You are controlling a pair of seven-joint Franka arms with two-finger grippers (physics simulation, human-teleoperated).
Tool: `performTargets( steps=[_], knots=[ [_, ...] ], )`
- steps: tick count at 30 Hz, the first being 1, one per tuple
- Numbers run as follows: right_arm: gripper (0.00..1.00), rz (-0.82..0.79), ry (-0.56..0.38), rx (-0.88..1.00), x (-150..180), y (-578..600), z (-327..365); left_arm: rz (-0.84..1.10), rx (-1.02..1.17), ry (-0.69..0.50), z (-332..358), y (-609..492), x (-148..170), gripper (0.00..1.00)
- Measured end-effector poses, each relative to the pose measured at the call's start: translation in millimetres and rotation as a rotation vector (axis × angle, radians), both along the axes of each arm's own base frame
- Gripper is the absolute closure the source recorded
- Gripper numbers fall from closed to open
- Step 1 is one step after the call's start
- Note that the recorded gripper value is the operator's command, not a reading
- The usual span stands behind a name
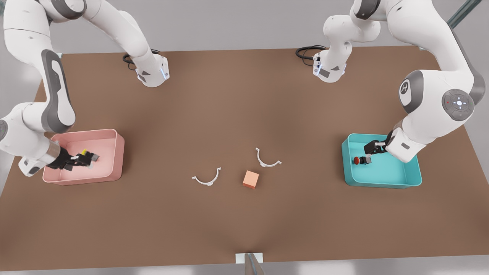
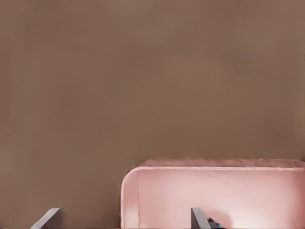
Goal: Place the red button in the blue storage box with the left arm, and place the yellow button in the pink storage box with the right arm
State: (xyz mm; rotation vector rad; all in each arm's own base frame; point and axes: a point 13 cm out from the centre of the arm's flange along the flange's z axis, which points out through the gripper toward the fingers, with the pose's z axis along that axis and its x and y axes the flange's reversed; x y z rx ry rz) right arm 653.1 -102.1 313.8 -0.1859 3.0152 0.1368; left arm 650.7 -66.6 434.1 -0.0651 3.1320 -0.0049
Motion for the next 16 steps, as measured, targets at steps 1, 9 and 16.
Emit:
performTargets(
  steps=[1,9,16],
  knots=[
    [0.0,0.093,-0.068,-0.036,29.4,58.0,56.7,0.006,0.0,0.0,-0.2,-0.1,0.0,0.0],
    [0.0,0.082,0.034,-0.263,-23.8,141.2,150.2,0.04,-0.001,-0.001,0.9,-0.4,0.0,0.0],
    [0.0,-0.024,0.088,-0.173,-81.0,140.8,161.6,0.06,-0.002,-0.005,3.2,-0.5,0.2,0.0]
  ],
)
